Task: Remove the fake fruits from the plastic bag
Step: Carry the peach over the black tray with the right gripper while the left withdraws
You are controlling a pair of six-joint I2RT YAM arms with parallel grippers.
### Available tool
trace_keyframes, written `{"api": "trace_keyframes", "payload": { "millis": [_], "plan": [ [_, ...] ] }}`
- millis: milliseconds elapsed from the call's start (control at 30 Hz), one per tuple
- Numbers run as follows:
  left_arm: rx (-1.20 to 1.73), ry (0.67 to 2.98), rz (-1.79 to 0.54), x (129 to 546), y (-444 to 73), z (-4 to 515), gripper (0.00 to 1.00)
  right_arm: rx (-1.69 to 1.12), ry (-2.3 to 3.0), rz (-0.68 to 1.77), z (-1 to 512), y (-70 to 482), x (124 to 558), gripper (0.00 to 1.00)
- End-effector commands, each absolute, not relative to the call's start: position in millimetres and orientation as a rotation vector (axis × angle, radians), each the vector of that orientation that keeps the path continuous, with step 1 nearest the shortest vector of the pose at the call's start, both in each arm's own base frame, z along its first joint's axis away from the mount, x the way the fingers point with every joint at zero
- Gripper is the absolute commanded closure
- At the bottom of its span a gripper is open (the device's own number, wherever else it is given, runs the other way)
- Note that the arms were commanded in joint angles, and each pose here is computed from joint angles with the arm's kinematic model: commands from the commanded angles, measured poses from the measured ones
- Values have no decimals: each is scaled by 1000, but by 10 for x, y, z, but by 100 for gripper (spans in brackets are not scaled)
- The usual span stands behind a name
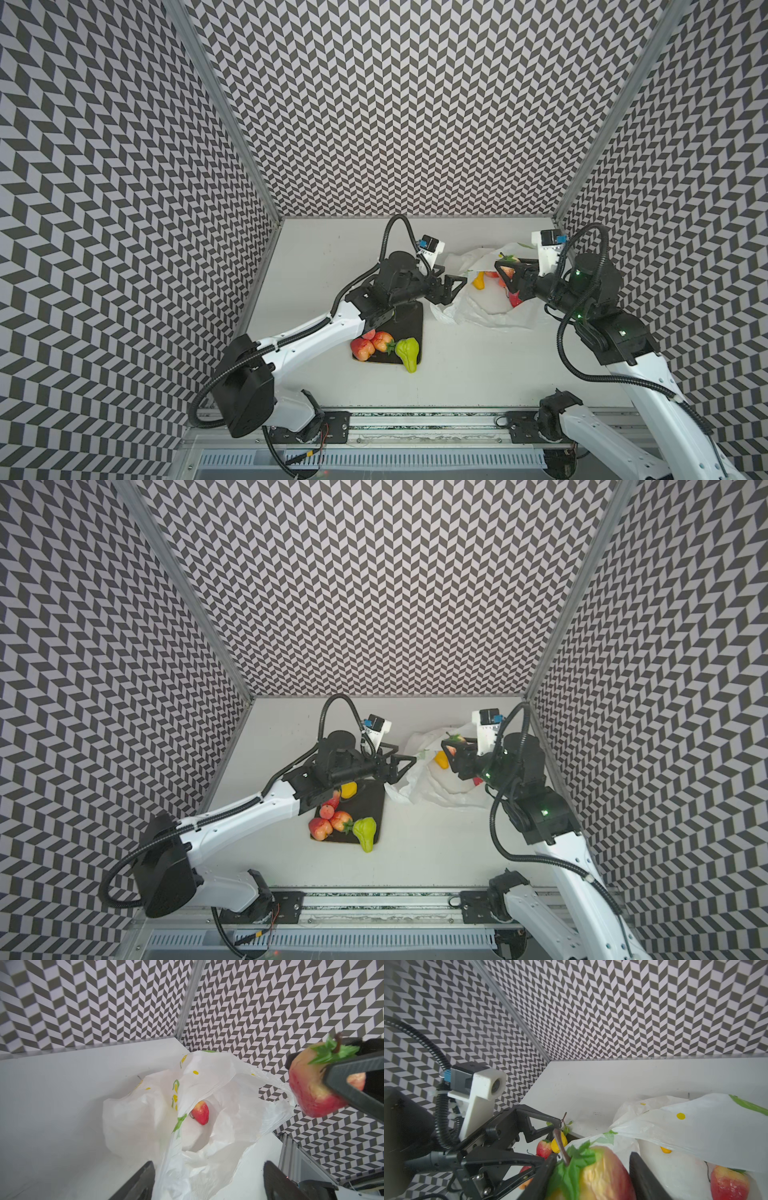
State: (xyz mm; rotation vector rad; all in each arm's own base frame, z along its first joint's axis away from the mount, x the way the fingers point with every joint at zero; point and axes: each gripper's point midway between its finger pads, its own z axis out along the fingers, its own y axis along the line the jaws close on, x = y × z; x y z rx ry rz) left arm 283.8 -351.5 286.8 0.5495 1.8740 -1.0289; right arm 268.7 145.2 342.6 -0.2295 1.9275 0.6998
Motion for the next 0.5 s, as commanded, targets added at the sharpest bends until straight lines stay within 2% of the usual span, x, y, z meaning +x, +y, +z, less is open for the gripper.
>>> {"api": "trace_keyframes", "payload": {
  "millis": [0, 267, 467],
  "plan": [
    [383, 1889, -937, 2967, -3048, 2885, 20, -323, 1908, 735, 3498, 1792, 2634, 49],
    [88, 1871, -715, 2954, -2045, 2872, 24, -543, 1948, 834, 3167, 2890, 2517, 49],
    [-119, 1822, -661, 2803, -1476, 2835, 25, -565, 2064, 864, 2535, 3484, 2596, 50]
  ]
}}
